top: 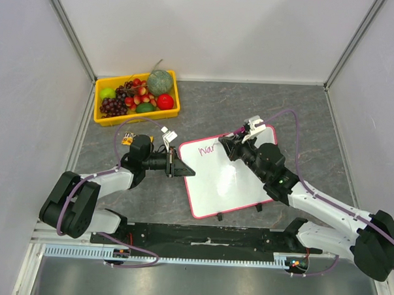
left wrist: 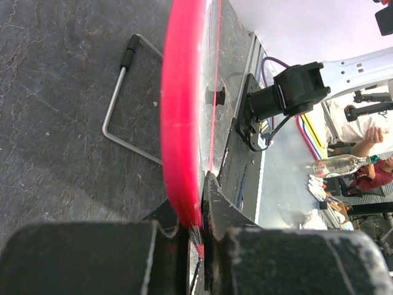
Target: Write a sentence on the whiteboard
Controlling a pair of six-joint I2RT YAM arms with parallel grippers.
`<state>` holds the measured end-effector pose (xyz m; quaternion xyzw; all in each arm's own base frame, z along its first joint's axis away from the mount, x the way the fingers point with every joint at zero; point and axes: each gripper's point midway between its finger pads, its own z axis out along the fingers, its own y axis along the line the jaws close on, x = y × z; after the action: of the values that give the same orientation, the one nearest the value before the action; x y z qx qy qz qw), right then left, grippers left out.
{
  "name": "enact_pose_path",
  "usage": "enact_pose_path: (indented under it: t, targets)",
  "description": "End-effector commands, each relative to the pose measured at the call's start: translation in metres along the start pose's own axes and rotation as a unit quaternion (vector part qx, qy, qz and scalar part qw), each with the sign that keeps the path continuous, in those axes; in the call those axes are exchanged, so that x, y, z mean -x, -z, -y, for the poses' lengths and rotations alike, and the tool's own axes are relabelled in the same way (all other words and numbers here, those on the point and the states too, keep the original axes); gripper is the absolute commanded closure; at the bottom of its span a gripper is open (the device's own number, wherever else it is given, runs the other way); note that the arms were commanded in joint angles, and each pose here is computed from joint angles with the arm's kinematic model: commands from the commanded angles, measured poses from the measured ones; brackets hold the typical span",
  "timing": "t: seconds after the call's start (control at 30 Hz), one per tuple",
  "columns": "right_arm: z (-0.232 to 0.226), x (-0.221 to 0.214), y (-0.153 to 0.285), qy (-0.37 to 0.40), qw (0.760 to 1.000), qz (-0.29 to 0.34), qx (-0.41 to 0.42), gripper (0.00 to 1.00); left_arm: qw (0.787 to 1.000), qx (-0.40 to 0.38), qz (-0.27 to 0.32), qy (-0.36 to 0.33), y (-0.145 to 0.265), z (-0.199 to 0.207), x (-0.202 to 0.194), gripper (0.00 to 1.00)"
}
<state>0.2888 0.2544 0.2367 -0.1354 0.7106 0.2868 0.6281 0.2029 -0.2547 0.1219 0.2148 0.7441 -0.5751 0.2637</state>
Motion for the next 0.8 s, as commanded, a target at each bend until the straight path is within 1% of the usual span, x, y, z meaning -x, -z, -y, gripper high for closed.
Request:
enact_pose_path:
  t: [0.0, 0.23, 0.63, 0.77]
  targets:
    - [0.01, 0.002, -0.001, 0.016, 1.0, -0.005, -0.024, 1.0, 0.997, 0.029, -0.01, -0.074, 0.001, -0.02, -0.016, 0.98]
    - [0.012, -0.009, 0.006, 0.009, 1.0, -0.014, -0.022, 1.0, 0.997, 0.029, -0.009, -0.077, 0.001, -0.019, -0.014, 0.98]
    - [0.002, 0.02, 0.011, -0.001, 1.0, 0.021, -0.006, 1.0, 0.997, 0.03, -0.009, -0.074, 0.001, -0.02, -0.015, 0.98]
    - [0.004, 0.019, 0.01, -0.001, 1.0, 0.022, -0.011, 1.0, 0.997, 0.03, -0.008, -0.075, 0.001, -0.02, -0.014, 0.98]
